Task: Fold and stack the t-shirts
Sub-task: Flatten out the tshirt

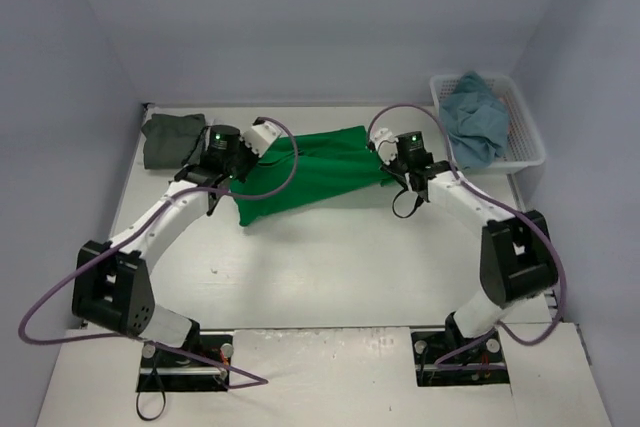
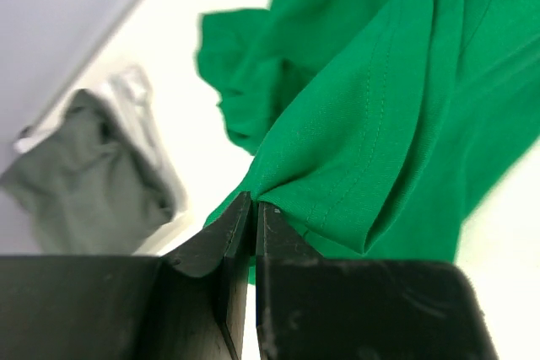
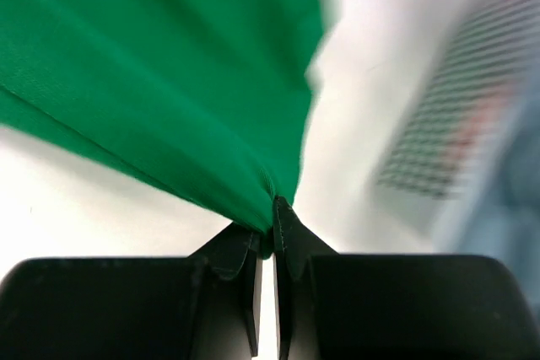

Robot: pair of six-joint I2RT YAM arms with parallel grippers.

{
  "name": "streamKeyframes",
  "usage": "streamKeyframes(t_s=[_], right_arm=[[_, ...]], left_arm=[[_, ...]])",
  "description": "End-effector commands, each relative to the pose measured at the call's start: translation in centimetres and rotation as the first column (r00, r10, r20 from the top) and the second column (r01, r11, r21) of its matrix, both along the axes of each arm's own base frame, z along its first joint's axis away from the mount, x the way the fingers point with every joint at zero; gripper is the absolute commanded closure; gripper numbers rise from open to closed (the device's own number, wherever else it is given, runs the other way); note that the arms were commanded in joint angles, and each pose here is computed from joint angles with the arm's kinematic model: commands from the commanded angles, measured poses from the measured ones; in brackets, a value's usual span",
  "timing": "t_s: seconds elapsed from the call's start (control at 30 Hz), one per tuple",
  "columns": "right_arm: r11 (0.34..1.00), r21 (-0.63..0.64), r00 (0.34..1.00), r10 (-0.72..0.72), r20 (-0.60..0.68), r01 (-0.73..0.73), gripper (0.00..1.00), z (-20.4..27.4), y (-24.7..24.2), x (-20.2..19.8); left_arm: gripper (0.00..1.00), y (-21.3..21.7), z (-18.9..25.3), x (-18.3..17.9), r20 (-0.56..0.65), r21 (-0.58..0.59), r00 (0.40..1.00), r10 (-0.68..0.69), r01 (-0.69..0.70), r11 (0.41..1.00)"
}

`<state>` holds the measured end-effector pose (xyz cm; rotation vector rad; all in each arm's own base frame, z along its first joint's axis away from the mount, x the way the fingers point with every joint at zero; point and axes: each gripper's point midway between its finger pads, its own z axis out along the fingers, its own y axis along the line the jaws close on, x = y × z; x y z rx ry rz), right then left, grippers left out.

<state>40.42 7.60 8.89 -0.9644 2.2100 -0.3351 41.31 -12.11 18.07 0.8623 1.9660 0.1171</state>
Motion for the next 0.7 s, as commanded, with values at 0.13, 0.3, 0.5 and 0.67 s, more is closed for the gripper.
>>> streamKeyframes(t_s=[0.13,0.3,0.5,0.67], right_arm=[[0.99,0.117,0.913,0.026,0.407,-0.08,1.0,17.4,1.0,1.9],[0.964,0.159,0.895,0.129,0.427,-0.214,1.0,20.6,2.6,-1.8],[0.921,0.162,0.879,0.269,0.395,-0.354,1.0,20.5,3.6,-6.9],[0.915,0.136,0.818,0.263,0.512,-0.379,1.0,23.2,2.7,-9.4]], left_arm=[[1.0,1.5,10.8,-0.8,0.205,-0.119,0.976,0.078,-0.054,0.991],[1.0,2.4,15.8,-3.5,0.283,-0.161,0.954,0.093,-0.048,0.986],[1.0,5.4,24.0,-7.2,0.442,-0.201,0.878,0.183,-0.102,0.974],[1.0,8.1,30.8,-11.1,0.554,-0.257,0.789,0.267,-0.143,0.956]])
